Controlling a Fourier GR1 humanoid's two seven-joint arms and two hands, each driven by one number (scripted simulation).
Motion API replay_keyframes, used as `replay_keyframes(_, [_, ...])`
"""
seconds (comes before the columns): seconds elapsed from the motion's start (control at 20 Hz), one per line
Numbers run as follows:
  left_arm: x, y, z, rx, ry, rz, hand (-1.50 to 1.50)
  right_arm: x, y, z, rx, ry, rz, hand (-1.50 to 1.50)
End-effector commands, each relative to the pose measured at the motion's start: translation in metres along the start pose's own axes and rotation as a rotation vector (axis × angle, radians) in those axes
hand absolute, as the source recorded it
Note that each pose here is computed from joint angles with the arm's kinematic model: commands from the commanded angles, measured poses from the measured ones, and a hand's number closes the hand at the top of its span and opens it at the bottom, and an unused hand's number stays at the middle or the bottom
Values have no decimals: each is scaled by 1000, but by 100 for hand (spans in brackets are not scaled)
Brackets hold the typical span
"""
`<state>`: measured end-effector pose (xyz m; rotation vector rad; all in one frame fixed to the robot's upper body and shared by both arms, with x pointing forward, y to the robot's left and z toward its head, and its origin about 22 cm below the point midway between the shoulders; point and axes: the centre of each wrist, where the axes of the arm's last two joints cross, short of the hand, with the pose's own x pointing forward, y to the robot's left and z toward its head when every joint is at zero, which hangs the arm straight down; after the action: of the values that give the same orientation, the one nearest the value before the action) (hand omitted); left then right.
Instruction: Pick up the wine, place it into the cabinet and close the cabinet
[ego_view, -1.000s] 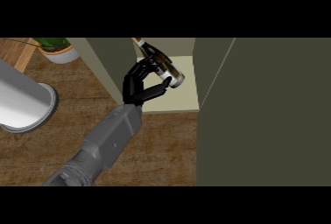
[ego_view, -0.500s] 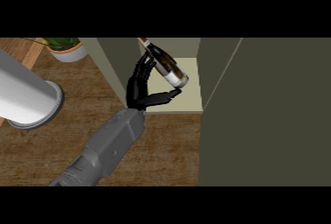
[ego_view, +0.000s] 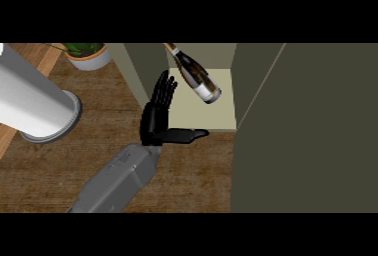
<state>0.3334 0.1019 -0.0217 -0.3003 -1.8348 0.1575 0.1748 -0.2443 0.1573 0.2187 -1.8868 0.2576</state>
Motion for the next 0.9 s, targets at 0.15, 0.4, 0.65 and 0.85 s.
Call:
replay_keyframes(0.15, [61,-9,42,-86,5,27,-150,9,-2,5,-3,-10,1,-150])
replay_keyframes(0.4, [95,8,76,-92,-26,19,-150,11,-2,-9,6,-13,-11,-150])
replay_keyframes(0.65, [117,-11,110,-80,-38,59,-150,4,11,-2,49,-4,27,-150])
replay_keyframes(0.85, [143,-5,120,-41,-40,52,-150,20,-4,4,148,30,131,150])
